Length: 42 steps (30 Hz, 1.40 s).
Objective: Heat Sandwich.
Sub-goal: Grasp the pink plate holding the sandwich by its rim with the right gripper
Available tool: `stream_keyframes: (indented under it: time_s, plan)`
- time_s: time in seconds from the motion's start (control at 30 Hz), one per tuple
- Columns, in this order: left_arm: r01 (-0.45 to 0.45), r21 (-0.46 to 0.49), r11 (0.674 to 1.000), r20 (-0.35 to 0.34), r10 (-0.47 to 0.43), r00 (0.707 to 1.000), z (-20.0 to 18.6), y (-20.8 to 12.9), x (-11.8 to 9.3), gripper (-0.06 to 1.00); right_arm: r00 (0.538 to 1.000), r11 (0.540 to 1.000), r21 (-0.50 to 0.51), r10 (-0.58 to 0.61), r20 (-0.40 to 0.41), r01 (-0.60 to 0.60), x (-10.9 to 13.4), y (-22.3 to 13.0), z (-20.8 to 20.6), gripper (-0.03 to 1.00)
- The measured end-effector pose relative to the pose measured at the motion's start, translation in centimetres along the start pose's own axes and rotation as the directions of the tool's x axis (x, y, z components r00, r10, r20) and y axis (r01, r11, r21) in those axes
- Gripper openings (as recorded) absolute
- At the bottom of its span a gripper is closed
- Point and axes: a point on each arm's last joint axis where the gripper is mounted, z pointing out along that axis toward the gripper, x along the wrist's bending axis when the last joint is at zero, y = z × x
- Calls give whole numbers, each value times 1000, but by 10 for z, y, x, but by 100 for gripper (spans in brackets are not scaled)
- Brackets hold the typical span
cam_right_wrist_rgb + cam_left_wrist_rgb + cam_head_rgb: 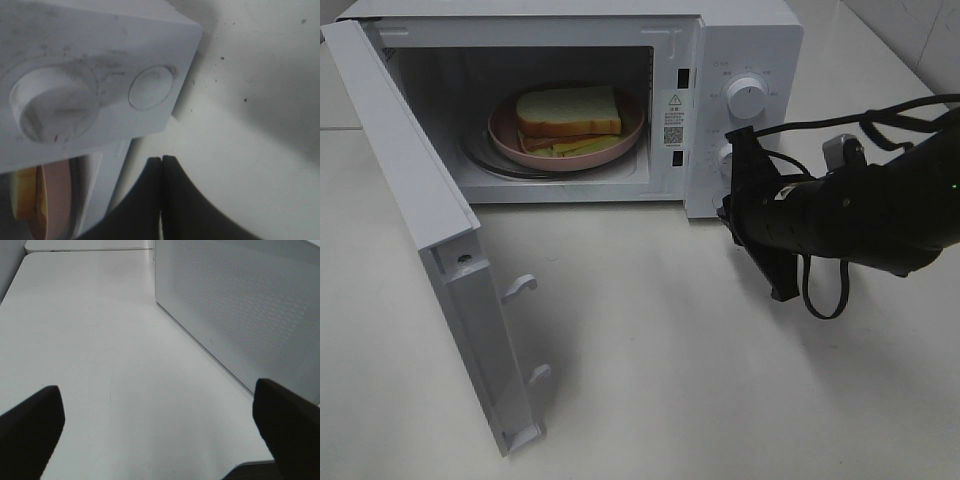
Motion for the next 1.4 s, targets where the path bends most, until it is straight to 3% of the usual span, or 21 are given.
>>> stream_keyframes:
  time_s: [0.13,0.17,0.3,0.43,0.47,0.6,0.67,0.77,0.83,0.93,0.97,1.0,1.1,1.13,1.17,1.23,1.27,1.3,1.33,1.37,1.4]
  plan:
    - [0,0,1000,0,0,1000,0,0,0,97,978,976,91,-204,34,200,6,-4,-16,2]
    - [0,0,1000,0,0,1000,0,0,0,97,978,976,91,-204,34,200,6,-4,-16,2]
    - [0,0,1000,0,0,1000,0,0,0,97,931,919,178,-363,41,351,9,-8,-29,2]
    - [0,0,1000,0,0,1000,0,0,0,97,844,809,304,-536,29,503,8,-13,-44,2]
    - [0,0,1000,0,0,1000,0,0,0,97,844,809,304,-536,29,503,8,-13,-44,2]
    - [0,0,1000,0,0,1000,0,0,0,97,756,685,416,-655,-8,598,5,-18,-58,2]
    - [0,0,1000,0,0,1000,0,0,0,97,739,663,430,-673,-16,613,5,-18,-61,2]
    - [0,0,1000,0,0,1000,0,0,0,97,662,558,500,-749,-39,662,1,-20,-70,2]
    - [0,0,1000,0,0,1000,0,0,0,97,641,533,513,-766,-43,673,0,-20,-72,3]
    - [0,0,1000,0,0,1000,0,0,0,97,544,414,595,-837,-49,689,-9,-19,-79,3]
    - [0,0,1000,0,0,1000,0,0,0,97,544,414,595,-837,-49,689,-9,-19,-79,3]
    - [0,0,1000,0,0,1000,0,0,0,97,490,347,630,-870,-61,695,-11,-19,-81,4]
    - [0,0,1000,0,0,1000,0,0,0,97,392,224,669,-913,-110,709,-9,-17,-87,4]
    - [0,0,1000,0,0,1000,0,0,0,97,392,224,669,-913,-110,709,-9,-17,-87,4]
    - [0,0,1000,0,0,1000,0,0,0,97,311,117,686,-936,-165,718,-8,-16,-90,4]
    - [0,0,1000,0,0,1000,0,0,0,97,239,20,692,-945,-222,722,-6,-16,-92,4]
    - [0,0,1000,0,0,1000,0,0,0,97,239,20,692,-945,-222,722,-6,-16,-92,4]
    - [0,0,1000,0,0,1000,0,0,0,97,161,-88,683,-943,-293,725,-4,-15,-95,5]
    - [0,0,1000,0,0,1000,0,0,0,97,122,-144,677,-936,-330,722,-3,-15,-96,5]
    - [0,0,1000,0,0,1000,0,0,0,97,94,-187,670,-928,-360,718,-3,-15,-97,5]
    - [0,0,1000,0,0,1000,0,0,0,97,94,-187,670,-928,-360,718,-3,-15,-97,5]
